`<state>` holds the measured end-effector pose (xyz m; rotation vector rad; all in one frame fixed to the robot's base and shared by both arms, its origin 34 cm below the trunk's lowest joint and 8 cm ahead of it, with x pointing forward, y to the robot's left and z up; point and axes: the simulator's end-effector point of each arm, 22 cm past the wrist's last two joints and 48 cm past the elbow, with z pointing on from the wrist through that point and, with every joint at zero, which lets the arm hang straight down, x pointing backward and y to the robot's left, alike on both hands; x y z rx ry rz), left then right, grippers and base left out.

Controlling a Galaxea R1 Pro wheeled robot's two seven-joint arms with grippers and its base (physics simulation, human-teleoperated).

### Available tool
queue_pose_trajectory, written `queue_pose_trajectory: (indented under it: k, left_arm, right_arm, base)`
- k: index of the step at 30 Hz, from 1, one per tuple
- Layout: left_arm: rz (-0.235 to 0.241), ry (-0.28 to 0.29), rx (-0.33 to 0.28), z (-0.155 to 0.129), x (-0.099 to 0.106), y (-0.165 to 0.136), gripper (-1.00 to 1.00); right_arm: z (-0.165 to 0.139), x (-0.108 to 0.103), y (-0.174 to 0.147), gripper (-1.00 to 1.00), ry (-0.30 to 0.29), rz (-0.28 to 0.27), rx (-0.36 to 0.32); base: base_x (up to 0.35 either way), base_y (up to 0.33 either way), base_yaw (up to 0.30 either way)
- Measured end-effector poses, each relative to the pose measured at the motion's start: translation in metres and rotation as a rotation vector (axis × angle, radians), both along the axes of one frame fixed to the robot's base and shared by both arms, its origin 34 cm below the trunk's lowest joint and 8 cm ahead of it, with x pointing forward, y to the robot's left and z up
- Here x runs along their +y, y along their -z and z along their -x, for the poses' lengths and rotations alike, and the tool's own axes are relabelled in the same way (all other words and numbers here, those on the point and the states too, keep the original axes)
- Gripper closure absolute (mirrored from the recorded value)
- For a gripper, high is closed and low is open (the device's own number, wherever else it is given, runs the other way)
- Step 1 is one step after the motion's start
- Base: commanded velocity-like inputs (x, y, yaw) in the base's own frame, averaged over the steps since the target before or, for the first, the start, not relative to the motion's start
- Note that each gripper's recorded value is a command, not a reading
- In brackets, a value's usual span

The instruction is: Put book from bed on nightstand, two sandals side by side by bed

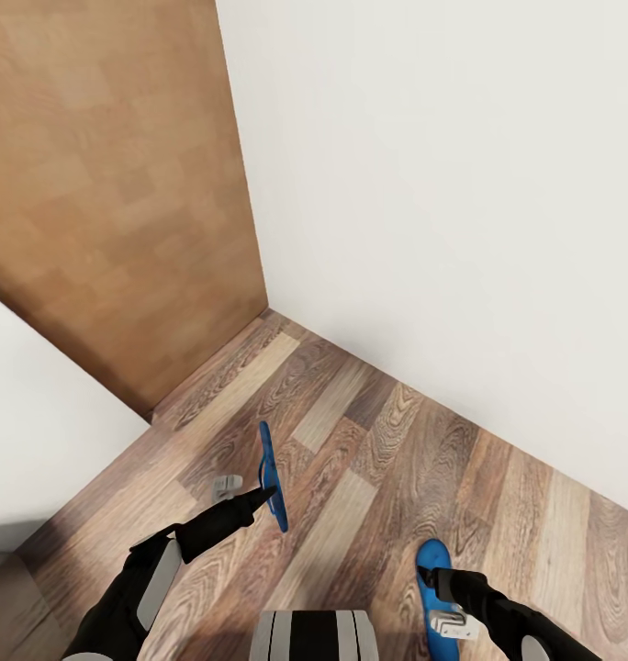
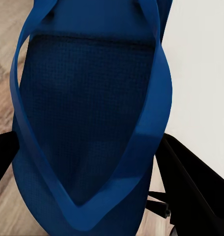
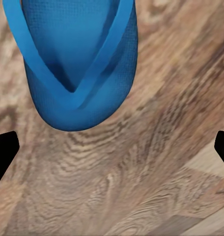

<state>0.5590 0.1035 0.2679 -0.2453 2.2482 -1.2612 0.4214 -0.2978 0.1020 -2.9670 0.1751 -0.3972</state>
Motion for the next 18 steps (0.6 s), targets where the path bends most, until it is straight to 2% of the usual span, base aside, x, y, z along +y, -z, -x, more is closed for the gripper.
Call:
queue_pose_trajectory:
  k: [18]
  left_arm:
    - [0.0,0.001,0.0,0.0001,-0.0002,0.0,1.0]
  right_arm:
    - [-0.0003,-0.0006,-0.0001,-1.0,0.0,0.001,-0.001]
  base:
    - [0.0,-0.008,0.0]
